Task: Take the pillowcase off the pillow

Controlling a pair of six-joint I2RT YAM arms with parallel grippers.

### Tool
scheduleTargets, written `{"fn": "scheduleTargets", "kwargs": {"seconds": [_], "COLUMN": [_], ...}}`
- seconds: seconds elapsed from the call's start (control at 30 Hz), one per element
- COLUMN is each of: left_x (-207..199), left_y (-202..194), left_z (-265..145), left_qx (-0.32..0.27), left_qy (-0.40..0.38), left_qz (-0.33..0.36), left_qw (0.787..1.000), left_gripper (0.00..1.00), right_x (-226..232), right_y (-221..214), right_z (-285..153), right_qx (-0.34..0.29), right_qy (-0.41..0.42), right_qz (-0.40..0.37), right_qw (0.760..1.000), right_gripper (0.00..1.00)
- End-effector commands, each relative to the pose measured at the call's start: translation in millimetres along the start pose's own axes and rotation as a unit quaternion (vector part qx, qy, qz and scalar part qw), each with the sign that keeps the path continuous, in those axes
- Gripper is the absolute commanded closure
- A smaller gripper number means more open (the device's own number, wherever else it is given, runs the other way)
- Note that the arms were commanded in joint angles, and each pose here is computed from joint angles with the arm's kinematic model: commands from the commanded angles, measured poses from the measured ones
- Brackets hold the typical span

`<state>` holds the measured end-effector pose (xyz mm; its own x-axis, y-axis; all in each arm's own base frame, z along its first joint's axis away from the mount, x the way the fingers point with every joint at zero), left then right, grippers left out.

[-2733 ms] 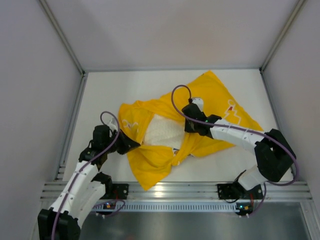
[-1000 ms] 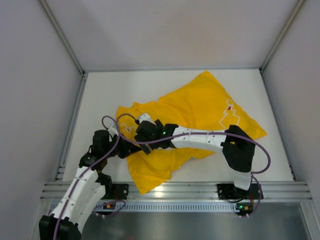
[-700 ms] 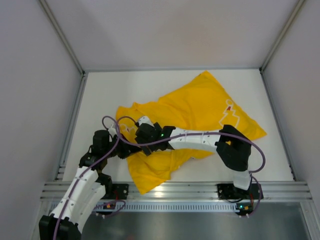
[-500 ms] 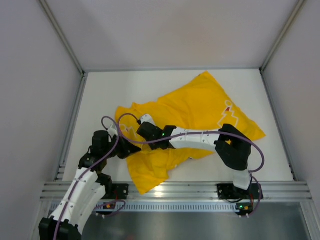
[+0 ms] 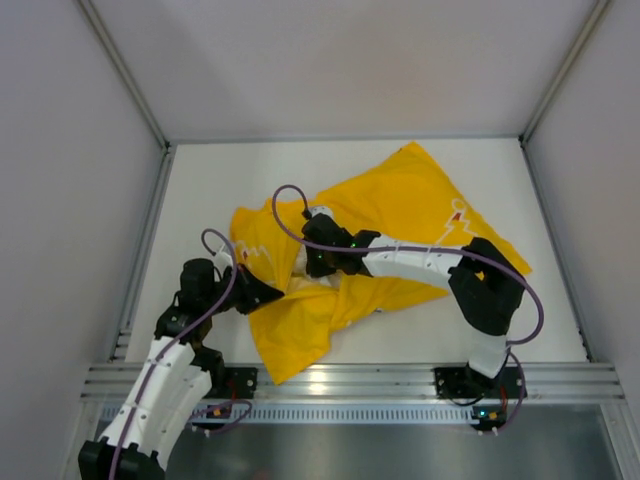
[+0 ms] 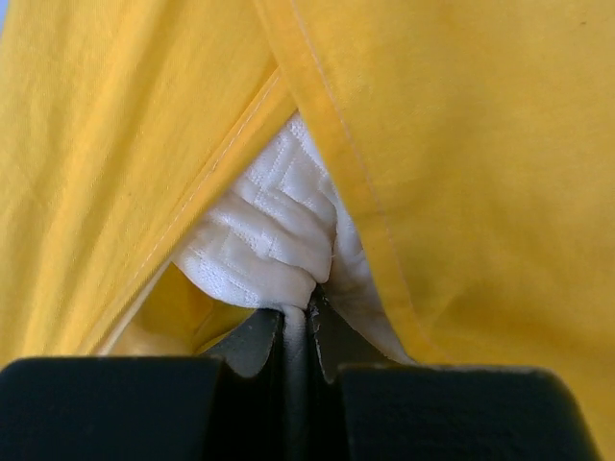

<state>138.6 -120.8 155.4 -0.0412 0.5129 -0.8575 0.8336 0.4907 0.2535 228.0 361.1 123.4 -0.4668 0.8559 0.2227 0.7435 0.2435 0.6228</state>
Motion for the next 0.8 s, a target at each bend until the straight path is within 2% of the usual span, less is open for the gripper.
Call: {"fn": "scheduleTargets", "kwargs": {"seconds": [0.0, 0.17, 0.23, 0.4, 0.53, 0.77], "left_x": [-26, -20, -13, 3, -15, -22], "left_y": [-4, -6, -9, -15, -9, -7], "left_z": [-11, -10, -7, -1, -11, -29], "left_qx": [0.033, 0.029, 0.035, 0.045, 0.038, 0.013], "left_qy": [-0.057, -0.050, -0.042, -0.023, -0.031, 0.017], "left_qz": [0.016, 0.010, 0.003, -0.016, 0.006, 0.034], "left_qw": [0.998, 0.998, 0.999, 0.999, 0.999, 0.999], "left_gripper": [1.00, 1.00, 1.00, 1.00, 1.00, 1.00], "right_x": [4, 0, -11, -16, -17, -17], "right_y": [58, 88, 95, 111, 116, 98], "right_z": [0, -23, -27, -48, -57, -54], "right_qx": [-0.087, -0.168, -0.178, -0.180, -0.184, -0.172], "right_qy": [0.056, 0.135, 0.148, 0.209, 0.215, 0.241], "right_qz": [0.083, 0.182, 0.210, 0.210, 0.190, 0.201], "right_qw": [0.991, 0.960, 0.950, 0.938, 0.940, 0.934], "right_gripper": [1.00, 1.00, 1.00, 1.00, 1.00, 1.00]}}
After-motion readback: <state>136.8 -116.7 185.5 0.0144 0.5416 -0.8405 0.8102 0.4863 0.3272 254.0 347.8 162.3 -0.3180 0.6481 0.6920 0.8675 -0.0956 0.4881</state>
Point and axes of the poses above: each gripper's point midway between its finger pads, its own z axis out along the fingers, its own x axis along the line the jaws close on, y = z × x, the point moved 6 cm from there along -z, back along the fingers, and after that the axes turned 3 degrees about -z, right-handed, at the moved point
